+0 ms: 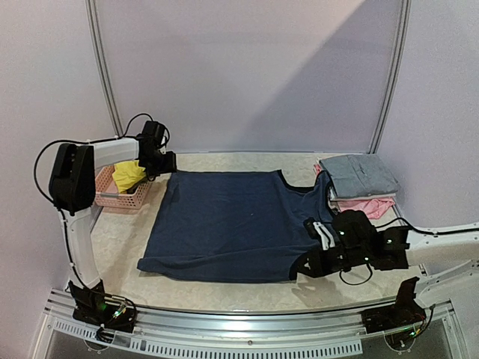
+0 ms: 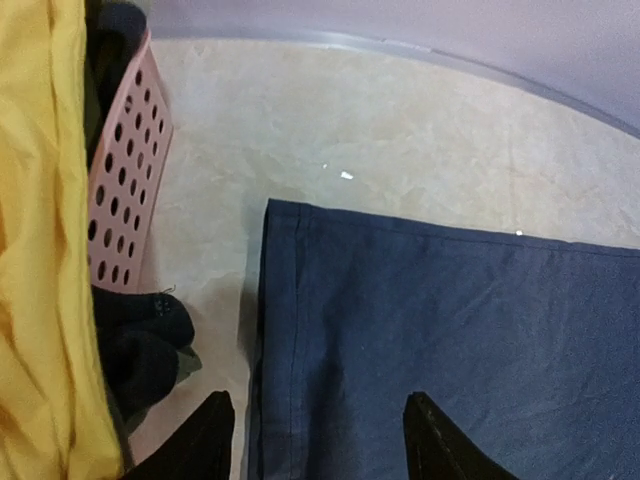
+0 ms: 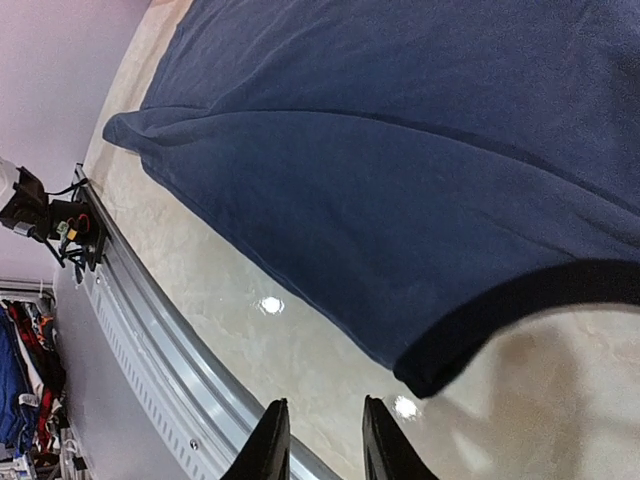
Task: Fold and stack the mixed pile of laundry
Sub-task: Adjust the flattened tank top at the center of the board.
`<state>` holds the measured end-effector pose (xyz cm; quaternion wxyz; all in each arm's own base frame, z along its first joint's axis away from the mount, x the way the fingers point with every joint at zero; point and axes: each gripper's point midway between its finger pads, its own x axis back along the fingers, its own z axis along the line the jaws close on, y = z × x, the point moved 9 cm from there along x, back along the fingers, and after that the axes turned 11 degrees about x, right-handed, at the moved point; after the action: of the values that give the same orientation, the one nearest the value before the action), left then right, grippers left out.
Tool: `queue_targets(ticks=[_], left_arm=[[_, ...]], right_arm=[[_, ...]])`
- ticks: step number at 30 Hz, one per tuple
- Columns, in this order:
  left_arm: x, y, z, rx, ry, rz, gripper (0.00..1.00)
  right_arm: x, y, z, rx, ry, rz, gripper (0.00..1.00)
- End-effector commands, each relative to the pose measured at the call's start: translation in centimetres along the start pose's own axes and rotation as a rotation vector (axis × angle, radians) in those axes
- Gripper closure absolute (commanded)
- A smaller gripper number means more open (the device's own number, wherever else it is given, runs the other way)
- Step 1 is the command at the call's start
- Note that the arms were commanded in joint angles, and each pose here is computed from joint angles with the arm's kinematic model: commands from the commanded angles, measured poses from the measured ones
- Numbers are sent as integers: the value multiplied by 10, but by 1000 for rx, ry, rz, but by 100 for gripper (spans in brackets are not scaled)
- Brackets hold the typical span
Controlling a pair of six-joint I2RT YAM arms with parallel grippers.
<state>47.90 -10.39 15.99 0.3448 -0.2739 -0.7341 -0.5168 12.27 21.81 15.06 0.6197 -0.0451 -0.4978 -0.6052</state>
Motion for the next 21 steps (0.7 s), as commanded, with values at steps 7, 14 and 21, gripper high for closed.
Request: queue_targets(ticks=[7,14,21], left_arm=[[-1,-36,-19,-68,-64,42,48],[-26,-46,-23,-68,-80,83,51],[-56,-46,-25,-79,-51,100,53]], right_arm=[[-66,21,2,47,-77,63,84],[-89,-3,-26,17,-222,141,88],[-75,-34,-46,-38,-295,203,88]])
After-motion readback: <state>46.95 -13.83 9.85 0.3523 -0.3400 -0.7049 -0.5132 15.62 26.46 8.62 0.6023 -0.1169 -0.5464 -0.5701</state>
